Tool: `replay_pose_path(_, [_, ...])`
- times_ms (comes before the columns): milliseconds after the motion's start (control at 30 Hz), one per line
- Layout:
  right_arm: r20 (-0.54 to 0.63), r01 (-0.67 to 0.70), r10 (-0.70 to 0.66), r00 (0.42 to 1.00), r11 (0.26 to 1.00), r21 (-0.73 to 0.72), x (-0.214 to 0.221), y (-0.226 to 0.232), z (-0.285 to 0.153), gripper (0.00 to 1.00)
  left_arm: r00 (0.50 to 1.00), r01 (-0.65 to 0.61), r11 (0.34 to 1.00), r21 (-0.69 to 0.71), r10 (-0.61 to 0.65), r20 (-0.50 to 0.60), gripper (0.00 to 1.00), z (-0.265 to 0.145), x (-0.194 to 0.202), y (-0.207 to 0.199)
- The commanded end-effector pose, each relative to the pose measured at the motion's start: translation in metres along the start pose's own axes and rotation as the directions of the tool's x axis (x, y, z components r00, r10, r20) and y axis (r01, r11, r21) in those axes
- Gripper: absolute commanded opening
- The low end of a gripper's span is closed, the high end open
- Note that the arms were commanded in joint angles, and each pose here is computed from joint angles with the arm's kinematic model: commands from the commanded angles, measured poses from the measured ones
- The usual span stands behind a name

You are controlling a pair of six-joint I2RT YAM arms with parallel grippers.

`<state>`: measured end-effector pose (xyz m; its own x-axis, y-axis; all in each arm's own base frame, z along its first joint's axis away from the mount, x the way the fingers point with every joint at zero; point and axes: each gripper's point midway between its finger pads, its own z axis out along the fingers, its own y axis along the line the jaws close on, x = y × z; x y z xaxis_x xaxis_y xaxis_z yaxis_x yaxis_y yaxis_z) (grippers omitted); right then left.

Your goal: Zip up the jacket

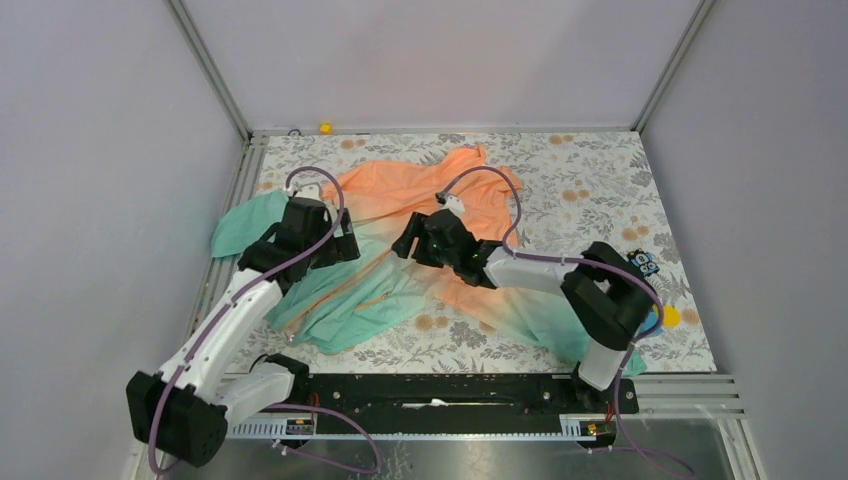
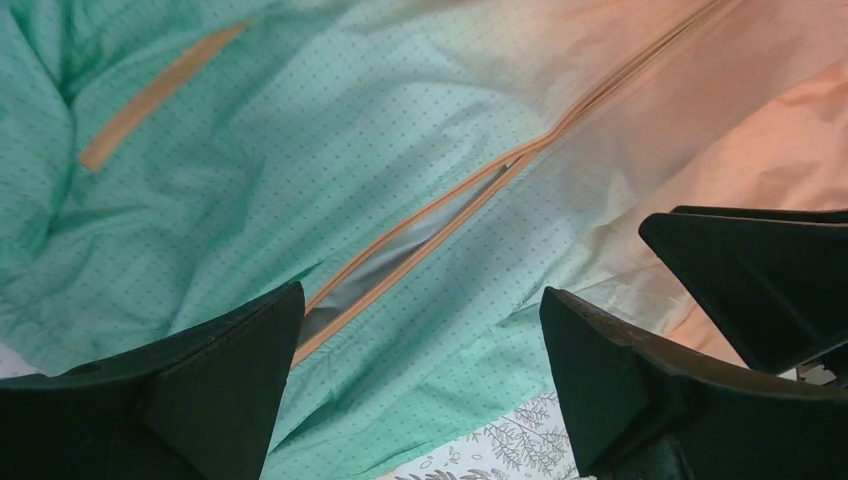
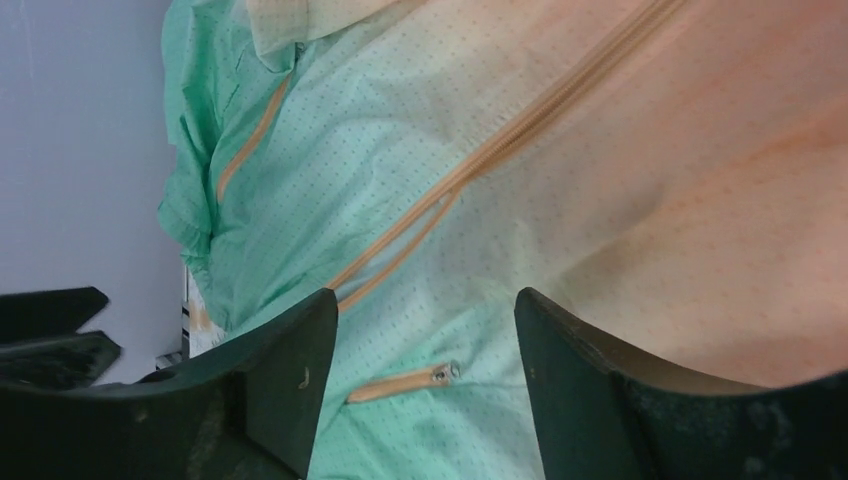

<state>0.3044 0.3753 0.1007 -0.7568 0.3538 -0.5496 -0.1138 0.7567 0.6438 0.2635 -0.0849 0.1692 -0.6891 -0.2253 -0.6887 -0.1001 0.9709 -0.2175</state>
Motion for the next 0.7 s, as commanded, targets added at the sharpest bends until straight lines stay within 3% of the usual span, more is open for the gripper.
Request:
replay_pose_path(0, [0.030,0.017,-0.015,0.999,0.997,-0.075,-0.009,0.030,0.026,0.67,0.997,0.081,0.997,-0.006,-0.081,0.004,0.99,0.021,-0.007,-0.009])
replay_pose_path(167, [-0.032,0.130,-0.131,0.991,0.991,-0.044,0.017,0.005,0.043,0.65,0.981,0.190,0.980,0.060,-0.187,-0.045,0.98,0.052,0.010,-0.028])
replay_pose_path(400, [-0.056,0.153,-0.152,0.987,0.988,0.032,0.034,-0.035,0.050,0.66,0.973,0.230,0.971,0.061,-0.228,-0.038,0.98,0.061,0.011,-0.029])
replay_pose_path(667, [-0.060,0.109,-0.101,0.993,0.983,0.151,0.036,-0.082,0.053,0.51,0.966,0.258,0.965,0.045,-0.258,-0.011,0.99,0.037,-0.011,-0.021])
